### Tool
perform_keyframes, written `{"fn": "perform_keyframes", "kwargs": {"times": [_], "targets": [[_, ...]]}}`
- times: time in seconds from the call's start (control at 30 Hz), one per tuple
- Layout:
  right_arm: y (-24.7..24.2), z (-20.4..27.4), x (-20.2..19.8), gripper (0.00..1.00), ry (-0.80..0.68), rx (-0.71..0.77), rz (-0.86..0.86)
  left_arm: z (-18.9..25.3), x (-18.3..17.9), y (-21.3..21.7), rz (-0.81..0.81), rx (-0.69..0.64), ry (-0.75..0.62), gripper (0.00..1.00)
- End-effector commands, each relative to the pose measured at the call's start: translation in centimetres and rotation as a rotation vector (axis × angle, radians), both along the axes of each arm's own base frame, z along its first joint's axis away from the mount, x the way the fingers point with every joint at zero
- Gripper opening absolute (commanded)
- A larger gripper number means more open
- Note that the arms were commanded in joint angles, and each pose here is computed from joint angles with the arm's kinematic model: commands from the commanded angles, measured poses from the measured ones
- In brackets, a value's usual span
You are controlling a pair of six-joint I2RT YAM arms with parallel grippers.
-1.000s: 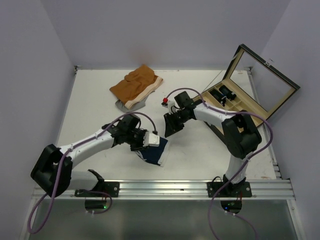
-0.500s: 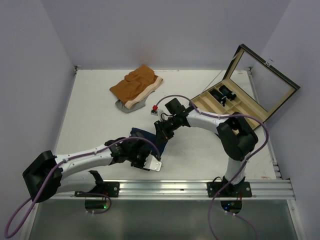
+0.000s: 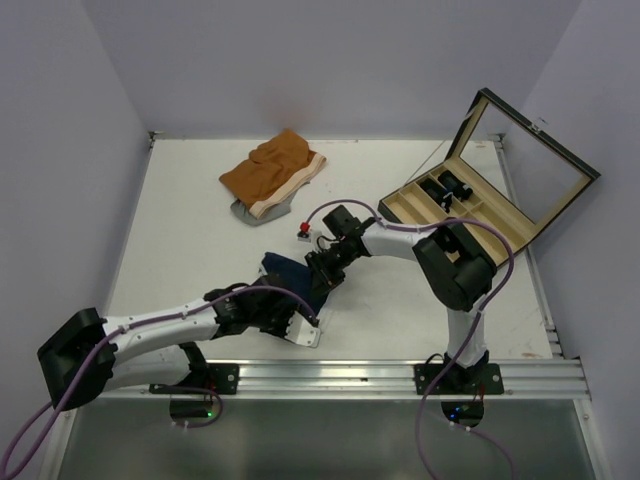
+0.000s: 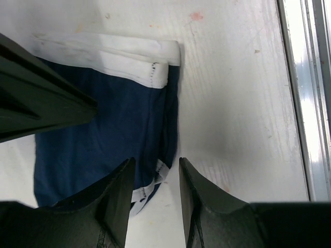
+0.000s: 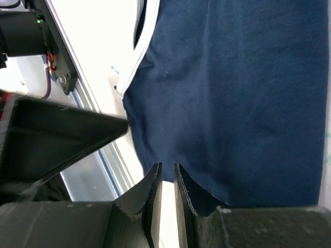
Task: Roll the underwear
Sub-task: Fold the underwear
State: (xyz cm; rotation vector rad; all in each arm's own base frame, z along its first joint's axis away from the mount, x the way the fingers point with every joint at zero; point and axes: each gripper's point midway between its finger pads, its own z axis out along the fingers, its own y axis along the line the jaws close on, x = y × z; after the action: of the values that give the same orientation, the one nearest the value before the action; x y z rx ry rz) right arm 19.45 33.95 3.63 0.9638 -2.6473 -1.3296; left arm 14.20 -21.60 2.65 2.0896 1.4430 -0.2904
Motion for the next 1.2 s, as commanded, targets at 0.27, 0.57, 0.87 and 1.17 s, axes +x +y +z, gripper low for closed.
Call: {"fn": "perform_keyframes", "kwargs": {"times": [0.27, 0.57, 0.87, 1.17], "targets": [[0.4, 0.3, 0.8, 0.19, -0.050, 0.000, 0.031, 0.1, 0.5, -0.7, -0.043, -0.016, -0.058, 0.42], [0.0, -0.2, 0.8, 0.18, -0.057, -0.019, 0.048, -2.2, -0.6, 0.3, -0.069, 0.075, 0.012, 0.32], [0.3, 4.8, 4.4, 0.19, -0.212, 0.034, 0.019, -1.7, -2.6, 0.7, -0.071, 0.157, 0.166, 0.00], [-0.2, 3.9, 7.5, 0.27, -0.254, -0.068, -0.012, 1.3, -3.9, -0.4, -0.077, 0.187, 0.294, 0.00]]}}
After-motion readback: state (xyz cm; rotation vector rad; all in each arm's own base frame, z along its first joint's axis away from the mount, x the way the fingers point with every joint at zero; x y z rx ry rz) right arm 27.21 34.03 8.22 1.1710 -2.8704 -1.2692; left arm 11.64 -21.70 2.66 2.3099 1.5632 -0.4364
